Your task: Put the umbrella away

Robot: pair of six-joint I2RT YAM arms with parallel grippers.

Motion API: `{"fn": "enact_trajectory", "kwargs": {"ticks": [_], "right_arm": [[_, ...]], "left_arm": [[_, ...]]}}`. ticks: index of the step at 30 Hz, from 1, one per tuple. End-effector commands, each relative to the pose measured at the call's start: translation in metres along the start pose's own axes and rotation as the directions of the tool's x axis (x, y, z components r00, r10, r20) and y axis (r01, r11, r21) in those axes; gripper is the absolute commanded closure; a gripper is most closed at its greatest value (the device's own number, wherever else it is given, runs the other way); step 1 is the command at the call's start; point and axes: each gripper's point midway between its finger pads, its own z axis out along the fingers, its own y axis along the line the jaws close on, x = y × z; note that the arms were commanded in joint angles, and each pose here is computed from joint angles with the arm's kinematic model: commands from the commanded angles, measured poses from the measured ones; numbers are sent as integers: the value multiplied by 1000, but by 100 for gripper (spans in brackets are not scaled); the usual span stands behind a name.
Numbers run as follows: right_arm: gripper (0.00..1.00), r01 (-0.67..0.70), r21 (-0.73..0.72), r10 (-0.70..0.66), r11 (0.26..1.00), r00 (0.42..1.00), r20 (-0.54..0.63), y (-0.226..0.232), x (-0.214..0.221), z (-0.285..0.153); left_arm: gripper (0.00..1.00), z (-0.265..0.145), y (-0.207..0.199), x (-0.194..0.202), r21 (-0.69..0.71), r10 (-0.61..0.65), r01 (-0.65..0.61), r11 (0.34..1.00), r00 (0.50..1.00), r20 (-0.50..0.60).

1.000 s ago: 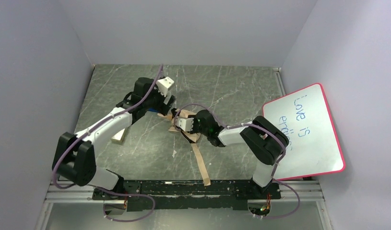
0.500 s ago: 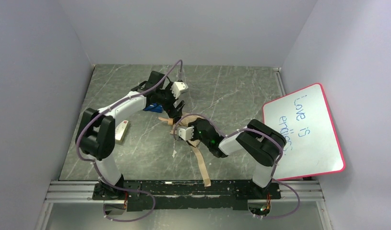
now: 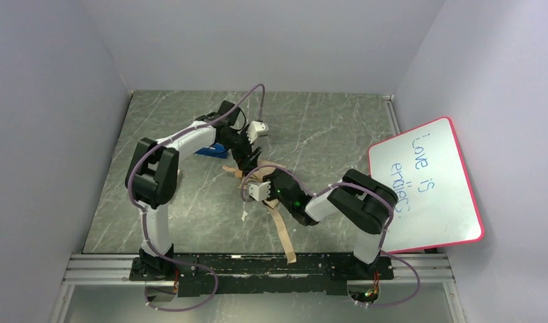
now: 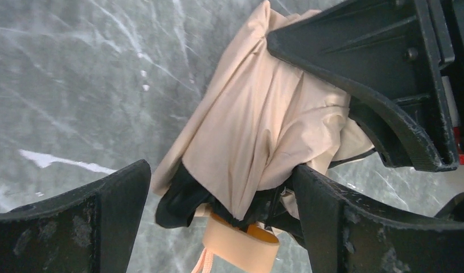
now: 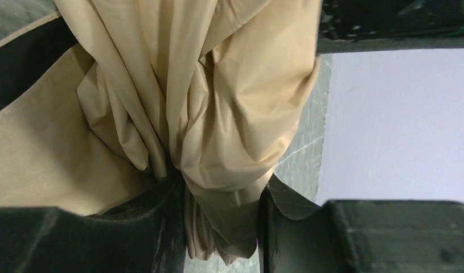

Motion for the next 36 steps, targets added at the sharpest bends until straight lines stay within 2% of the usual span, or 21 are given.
{"fn": "enact_trajectory", "kwargs": {"ticks": [1,7,11,14,20,24,26,28,31,33,36], "right_arm": [[78,80,-236,-100,968,992,-74,67,27,-11],[78,83,-228,-102,970,992,-73,64,24,-11],[78,86,-219,-104,972,992,-75,62,23,-11],[78,88,-216,-107,973,991,-81,62,24,-12],[78,80,-200,-99,976,992,-83,58,22,-11],[78,73,-178,-88,981,993,-77,53,17,-12],[78,70,-170,-83,983,994,-75,51,16,-12],[78,71,-162,-84,984,994,-71,49,14,-13],[76,70,-144,-80,987,995,-63,43,9,-13],[72,71,-131,-79,989,995,-56,39,5,-14],[58,65,-115,-70,991,997,-44,31,-1,-15]], "left_arm": [[2,11,-21,16,139,-24,26,990,1000,-16],[2,21,-28,37,154,-42,55,987,995,-86],[6,32,-36,58,148,-32,60,987,982,-185],[6,36,-43,73,142,-17,54,988,968,-250],[7,37,-48,88,109,16,19,994,950,-313],[23,39,-43,97,67,19,5,998,935,-355],[38,41,-43,98,64,33,-10,998,931,-364],[48,41,-45,98,68,42,-17,998,927,-373],[58,42,-48,97,74,56,-30,997,924,-379],[61,43,-48,97,74,61,-35,997,922,-383],[80,45,-47,98,66,69,-47,997,917,-393]]}}
